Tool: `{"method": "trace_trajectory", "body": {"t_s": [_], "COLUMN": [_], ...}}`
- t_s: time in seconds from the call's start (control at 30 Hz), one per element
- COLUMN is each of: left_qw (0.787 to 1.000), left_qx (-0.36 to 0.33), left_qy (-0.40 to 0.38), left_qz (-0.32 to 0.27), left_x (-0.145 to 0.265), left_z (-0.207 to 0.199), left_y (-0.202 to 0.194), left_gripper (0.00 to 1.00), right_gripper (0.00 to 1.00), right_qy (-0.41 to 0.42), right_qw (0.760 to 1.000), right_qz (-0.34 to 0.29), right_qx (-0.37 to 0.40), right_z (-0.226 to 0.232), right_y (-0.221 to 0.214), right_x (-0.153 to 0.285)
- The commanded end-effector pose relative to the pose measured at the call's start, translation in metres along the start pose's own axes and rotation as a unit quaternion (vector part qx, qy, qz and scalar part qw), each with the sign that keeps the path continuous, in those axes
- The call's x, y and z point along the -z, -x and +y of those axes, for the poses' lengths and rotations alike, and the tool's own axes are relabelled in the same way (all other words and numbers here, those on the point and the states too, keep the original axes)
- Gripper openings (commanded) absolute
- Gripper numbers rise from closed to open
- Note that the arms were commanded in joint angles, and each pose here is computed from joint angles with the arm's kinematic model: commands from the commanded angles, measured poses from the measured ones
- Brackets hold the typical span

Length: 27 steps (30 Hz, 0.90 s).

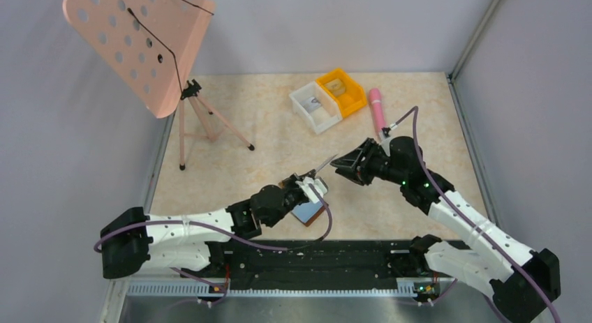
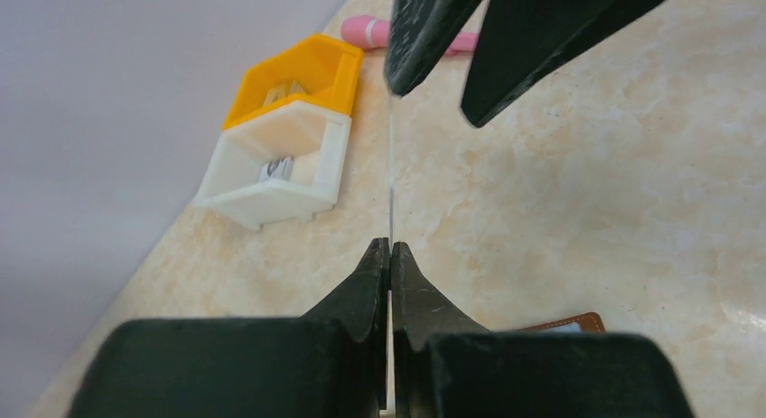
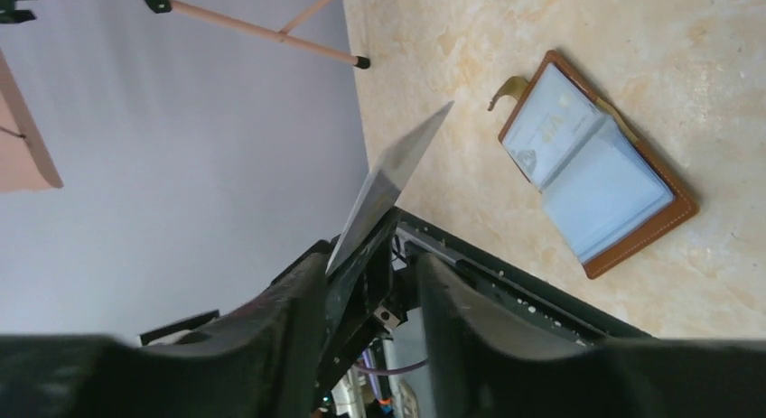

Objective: Take the credit cards out of the card holder
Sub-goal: Place the credit card in the storage box.

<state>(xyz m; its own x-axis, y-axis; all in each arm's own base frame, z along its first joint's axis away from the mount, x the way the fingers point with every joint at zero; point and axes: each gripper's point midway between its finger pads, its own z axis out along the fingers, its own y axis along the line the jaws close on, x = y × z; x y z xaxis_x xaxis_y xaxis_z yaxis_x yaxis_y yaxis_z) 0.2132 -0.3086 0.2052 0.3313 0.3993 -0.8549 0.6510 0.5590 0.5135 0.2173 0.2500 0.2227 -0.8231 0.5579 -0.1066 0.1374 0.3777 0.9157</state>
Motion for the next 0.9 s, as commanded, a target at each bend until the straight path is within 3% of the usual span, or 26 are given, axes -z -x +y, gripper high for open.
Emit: {"method": "trace_trajectory", "body": {"t_s": [0.0,0.2,0.33,0.53,0.73,0.87], "left_qw": [0.989,0.964,0.923,0.864,0.847,0.837], "left_qx": [0.122,0.253,0.375,0.48,0.486,0.518], "left_qy": [0.081,0.084,0.089,0.135,0.159,0.095], "left_qz": [-0.006,0.008,0.016,0.064,0.142,0.147], "left_x": [0.002,0.001,-0.007,-0.042,-0.087,-0.116], "left_z": [0.033,0.05,0.078,0.115,0.137,0.142], "left_y": [0.019,0.015,0.01,-0.009,-0.033,-0.03], "left_gripper": [0.0,0.0,0.0,0.0,0.0,0.0], "right_gripper": [0.47,0.69,0.84,0.87,0.87,0.87], "right_qy": [0.064,0.116,0.125,0.093,0.069,0.054], "right_qw": [0.995,0.98,0.971,0.97,0.961,0.956], "right_qz": [-0.027,-0.073,-0.096,-0.098,-0.096,-0.103], "right_qx": [0.066,0.142,0.182,0.204,0.251,0.269], "right_z": [0.027,0.046,0.043,0.021,0.015,0.02], "right_y": [0.007,0.009,0.009,0.007,0.008,0.013], "right_x": [0.017,0.048,0.063,0.065,0.067,0.073]}}
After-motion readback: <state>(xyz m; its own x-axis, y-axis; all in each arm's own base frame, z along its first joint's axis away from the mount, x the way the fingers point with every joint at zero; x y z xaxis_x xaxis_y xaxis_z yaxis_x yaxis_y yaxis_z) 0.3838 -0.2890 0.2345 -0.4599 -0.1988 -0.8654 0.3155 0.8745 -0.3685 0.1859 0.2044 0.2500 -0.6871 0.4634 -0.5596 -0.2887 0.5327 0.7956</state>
